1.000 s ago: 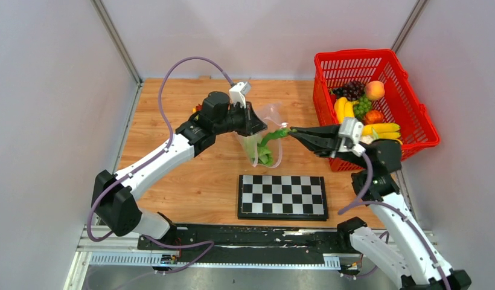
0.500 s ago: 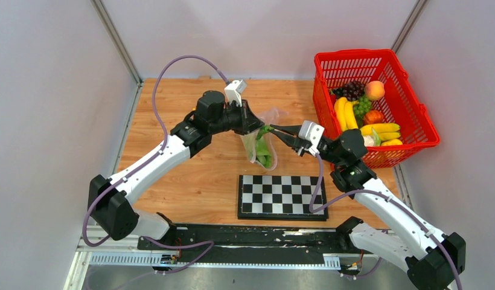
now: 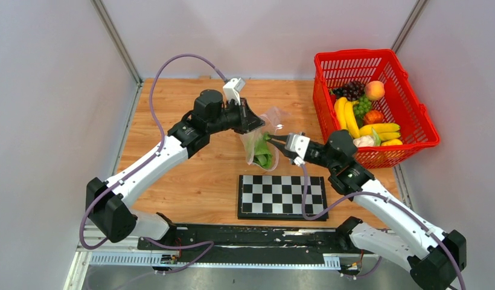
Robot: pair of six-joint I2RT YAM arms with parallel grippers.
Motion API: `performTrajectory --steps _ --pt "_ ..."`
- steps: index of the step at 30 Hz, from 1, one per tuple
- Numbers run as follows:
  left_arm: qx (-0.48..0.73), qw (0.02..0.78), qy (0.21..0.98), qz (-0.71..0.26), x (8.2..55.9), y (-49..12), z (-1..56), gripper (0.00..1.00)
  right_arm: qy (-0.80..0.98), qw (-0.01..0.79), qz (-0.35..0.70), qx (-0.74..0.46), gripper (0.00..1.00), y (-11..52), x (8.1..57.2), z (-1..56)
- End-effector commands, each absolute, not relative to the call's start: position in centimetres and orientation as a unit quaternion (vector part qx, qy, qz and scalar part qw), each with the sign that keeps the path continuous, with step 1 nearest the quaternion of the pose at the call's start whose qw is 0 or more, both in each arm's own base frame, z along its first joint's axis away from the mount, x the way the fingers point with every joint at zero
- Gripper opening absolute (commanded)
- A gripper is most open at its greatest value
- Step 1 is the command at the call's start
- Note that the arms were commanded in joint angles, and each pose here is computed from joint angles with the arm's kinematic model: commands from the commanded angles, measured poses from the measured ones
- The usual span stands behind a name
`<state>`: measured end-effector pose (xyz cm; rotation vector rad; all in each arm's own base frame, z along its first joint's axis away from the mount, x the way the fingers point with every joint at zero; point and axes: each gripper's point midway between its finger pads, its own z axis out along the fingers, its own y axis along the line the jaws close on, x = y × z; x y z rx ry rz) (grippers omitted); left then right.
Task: Place the food in the zip-top bag and seal the zipper
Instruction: Place the fake vegetable in the zipper food storage bag.
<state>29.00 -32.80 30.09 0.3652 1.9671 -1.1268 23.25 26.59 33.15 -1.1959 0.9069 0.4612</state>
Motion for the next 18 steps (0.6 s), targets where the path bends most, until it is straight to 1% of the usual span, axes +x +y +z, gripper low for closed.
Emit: performTrajectory --steps 1,5,7,8,10,13,18 --pt "0.153 0.449 0.735 -0.485 28.6 -33.2 35.3 0.00 0.405 0.671 0.208 -0.585 0.02 27.9 22.5 31.0" --pt "0.151 0.451 0.735 -0.484 28.6 -33.1 35.3 0.00 0.412 0.667 0.203 -0.587 0.11 28.0 22.9 30.7" --pt "0.149 0.453 0.735 -0.481 28.7 -33.0 35.2 0.00 0.419 0.659 0.205 -0.590 0.18 28.2 23.2 30.4" --pt "0.149 0.453 0.736 -0.482 28.6 -33.0 35.2 0.00 0.429 0.657 0.203 -0.586 0.20 28.3 23.6 30.3" --pt "0.150 0.453 0.735 -0.481 28.6 -32.9 35.2 0.00 0.447 0.651 0.191 -0.583 0.20 28.2 24.5 30.0" --pt "0.150 0.456 0.736 -0.478 28.5 -32.7 35.2 0.00 0.459 0.651 0.169 -0.581 0.17 28.2 25.7 29.2" --pt "0.149 0.457 0.736 -0.477 28.5 -32.6 35.1 0.00 0.464 0.635 0.169 -0.594 0.10 29.0 26.5 27.8"
